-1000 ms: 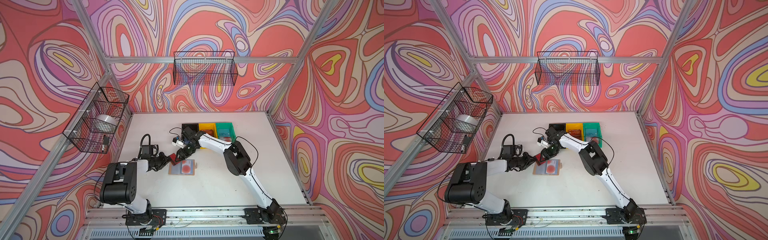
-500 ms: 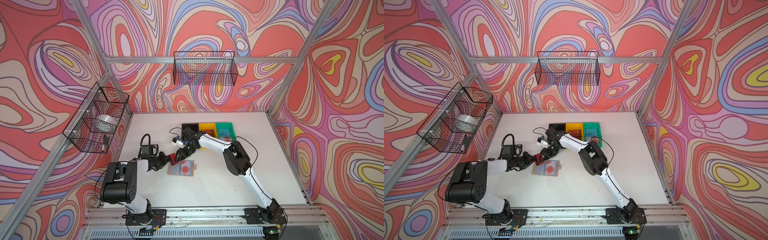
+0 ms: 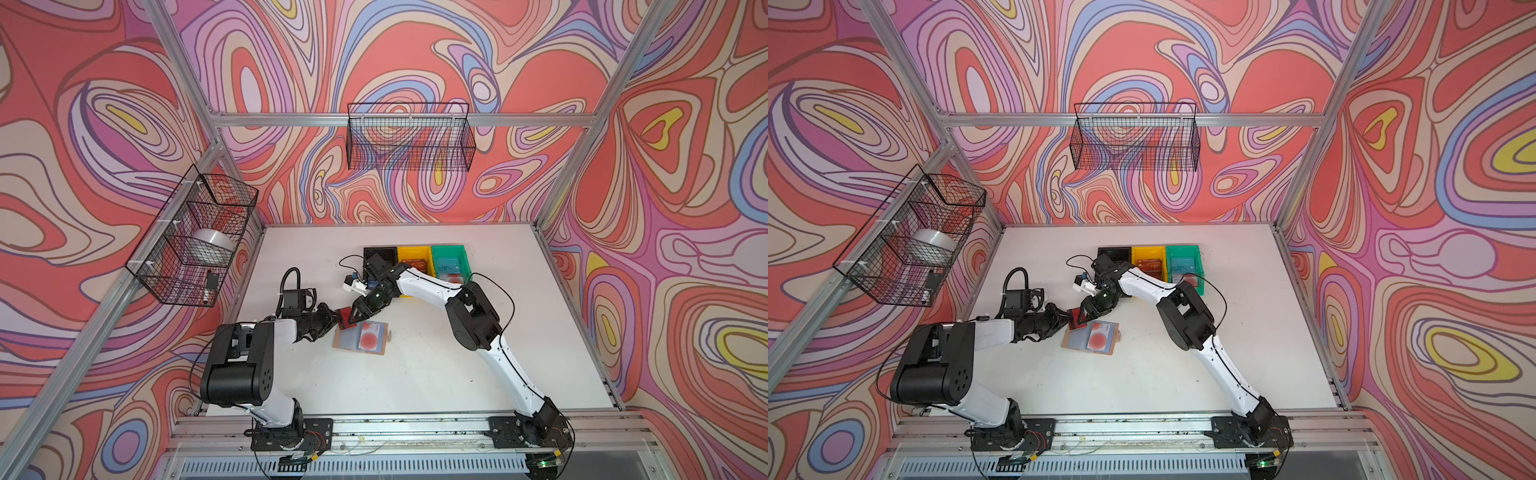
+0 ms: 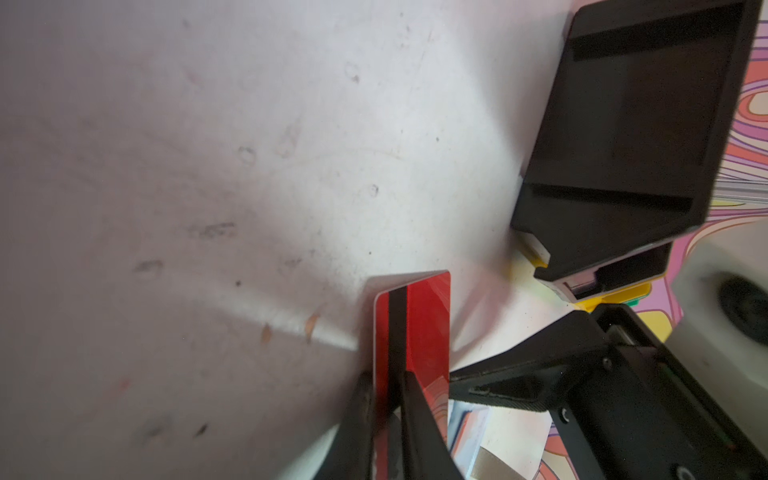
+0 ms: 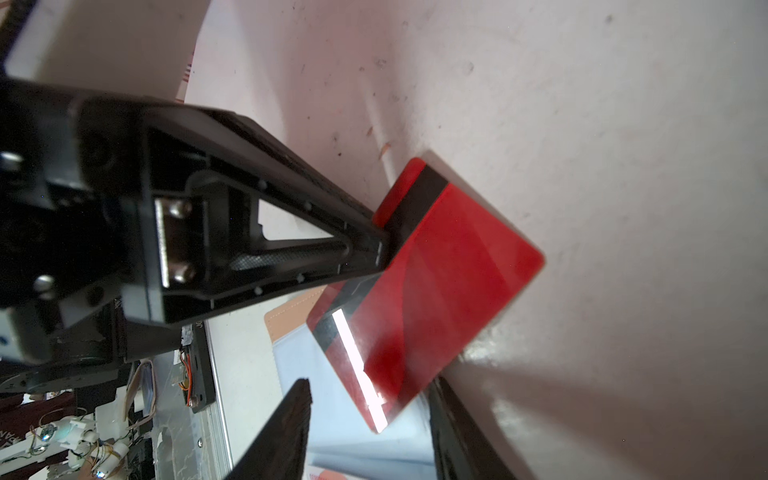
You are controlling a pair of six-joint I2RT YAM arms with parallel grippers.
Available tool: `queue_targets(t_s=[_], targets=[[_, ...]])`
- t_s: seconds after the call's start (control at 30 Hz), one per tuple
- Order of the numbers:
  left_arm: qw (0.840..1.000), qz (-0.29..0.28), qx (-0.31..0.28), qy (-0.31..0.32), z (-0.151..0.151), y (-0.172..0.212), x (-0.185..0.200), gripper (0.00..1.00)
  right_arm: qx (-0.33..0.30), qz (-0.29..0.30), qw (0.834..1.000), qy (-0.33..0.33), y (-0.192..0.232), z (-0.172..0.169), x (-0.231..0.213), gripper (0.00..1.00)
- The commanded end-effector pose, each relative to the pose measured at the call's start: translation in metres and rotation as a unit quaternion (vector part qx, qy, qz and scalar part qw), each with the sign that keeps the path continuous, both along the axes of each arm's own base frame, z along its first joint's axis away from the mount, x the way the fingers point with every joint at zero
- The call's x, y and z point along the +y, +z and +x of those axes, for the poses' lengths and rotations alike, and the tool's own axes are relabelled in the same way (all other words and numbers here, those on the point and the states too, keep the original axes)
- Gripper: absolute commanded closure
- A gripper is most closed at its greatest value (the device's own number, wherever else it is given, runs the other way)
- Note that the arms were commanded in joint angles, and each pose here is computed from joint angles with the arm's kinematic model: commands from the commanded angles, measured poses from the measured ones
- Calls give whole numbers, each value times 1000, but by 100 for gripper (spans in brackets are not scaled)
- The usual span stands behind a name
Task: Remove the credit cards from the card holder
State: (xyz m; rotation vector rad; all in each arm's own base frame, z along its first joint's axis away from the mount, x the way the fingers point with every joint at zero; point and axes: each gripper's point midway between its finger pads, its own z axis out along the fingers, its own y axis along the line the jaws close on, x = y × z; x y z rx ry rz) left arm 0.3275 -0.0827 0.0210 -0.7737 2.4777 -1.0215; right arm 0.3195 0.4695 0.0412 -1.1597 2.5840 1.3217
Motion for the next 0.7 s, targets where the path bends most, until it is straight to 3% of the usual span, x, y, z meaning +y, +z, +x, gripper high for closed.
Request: queue_targets(t_s=[0.0,0.43,0.67], targets=[[999,7,37,9,-13,-17,3,83,8,11,1000,14,-11,-6,9,52],[999,5,36,10,-12,-17,3,86,12,29,999,28,-6,-10,11,52],[999,5,34,9,-13,-14,2,100,10,19,999,30,-10,-12,7,52]])
